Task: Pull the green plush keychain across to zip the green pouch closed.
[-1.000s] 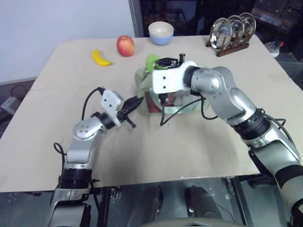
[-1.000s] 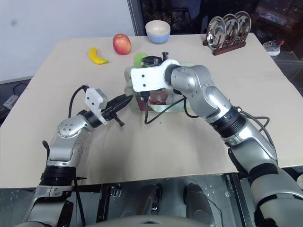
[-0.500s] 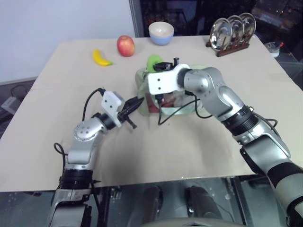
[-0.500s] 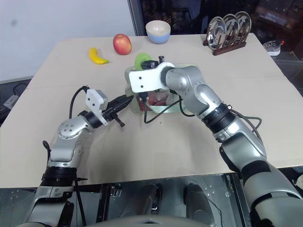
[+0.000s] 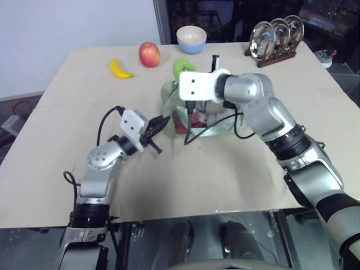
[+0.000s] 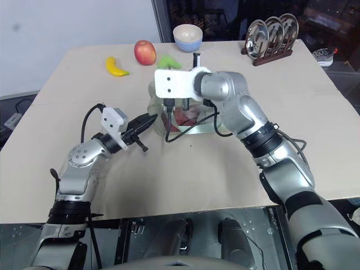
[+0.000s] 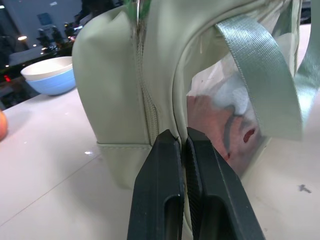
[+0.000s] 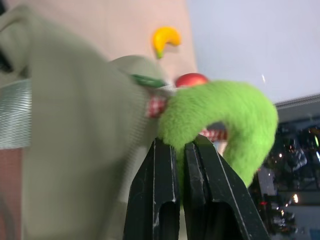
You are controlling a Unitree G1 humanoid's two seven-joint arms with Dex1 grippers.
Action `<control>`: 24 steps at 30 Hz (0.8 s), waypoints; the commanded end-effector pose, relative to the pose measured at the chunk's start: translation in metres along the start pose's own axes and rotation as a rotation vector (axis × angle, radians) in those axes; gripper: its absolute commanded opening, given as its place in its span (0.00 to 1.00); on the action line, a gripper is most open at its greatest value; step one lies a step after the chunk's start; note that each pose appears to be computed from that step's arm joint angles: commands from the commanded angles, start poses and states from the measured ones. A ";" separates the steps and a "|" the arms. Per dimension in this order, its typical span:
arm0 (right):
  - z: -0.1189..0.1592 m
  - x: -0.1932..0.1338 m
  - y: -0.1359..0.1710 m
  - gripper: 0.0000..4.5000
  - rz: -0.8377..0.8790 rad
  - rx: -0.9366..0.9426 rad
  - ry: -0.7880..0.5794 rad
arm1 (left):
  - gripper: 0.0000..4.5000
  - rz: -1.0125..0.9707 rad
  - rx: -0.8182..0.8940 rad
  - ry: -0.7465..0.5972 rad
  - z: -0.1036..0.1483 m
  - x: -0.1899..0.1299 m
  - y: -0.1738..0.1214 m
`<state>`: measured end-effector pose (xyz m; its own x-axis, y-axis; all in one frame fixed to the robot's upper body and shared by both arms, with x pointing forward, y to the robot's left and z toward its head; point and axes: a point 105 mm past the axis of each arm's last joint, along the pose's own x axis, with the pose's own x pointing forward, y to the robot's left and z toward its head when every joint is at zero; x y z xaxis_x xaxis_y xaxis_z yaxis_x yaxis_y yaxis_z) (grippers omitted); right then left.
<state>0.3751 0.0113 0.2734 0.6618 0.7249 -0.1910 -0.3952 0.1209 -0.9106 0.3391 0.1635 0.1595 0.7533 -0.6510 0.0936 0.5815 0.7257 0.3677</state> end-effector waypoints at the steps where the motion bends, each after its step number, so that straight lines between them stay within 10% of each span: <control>1: 0.017 -0.022 -0.038 0.01 -0.119 0.020 -0.048 | 0.00 0.032 0.004 0.080 -0.016 -0.005 0.004; 24: -0.050 -0.055 -0.087 0.01 -0.385 0.081 0.122 | 0.00 0.147 -0.016 0.149 -0.033 -0.012 0.016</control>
<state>0.4013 -0.0240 0.2831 0.7557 0.6440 -0.1193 -0.3578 0.2533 -0.8988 0.3488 0.1616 0.1620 0.7988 -0.5923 0.1057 0.5182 0.7666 0.3791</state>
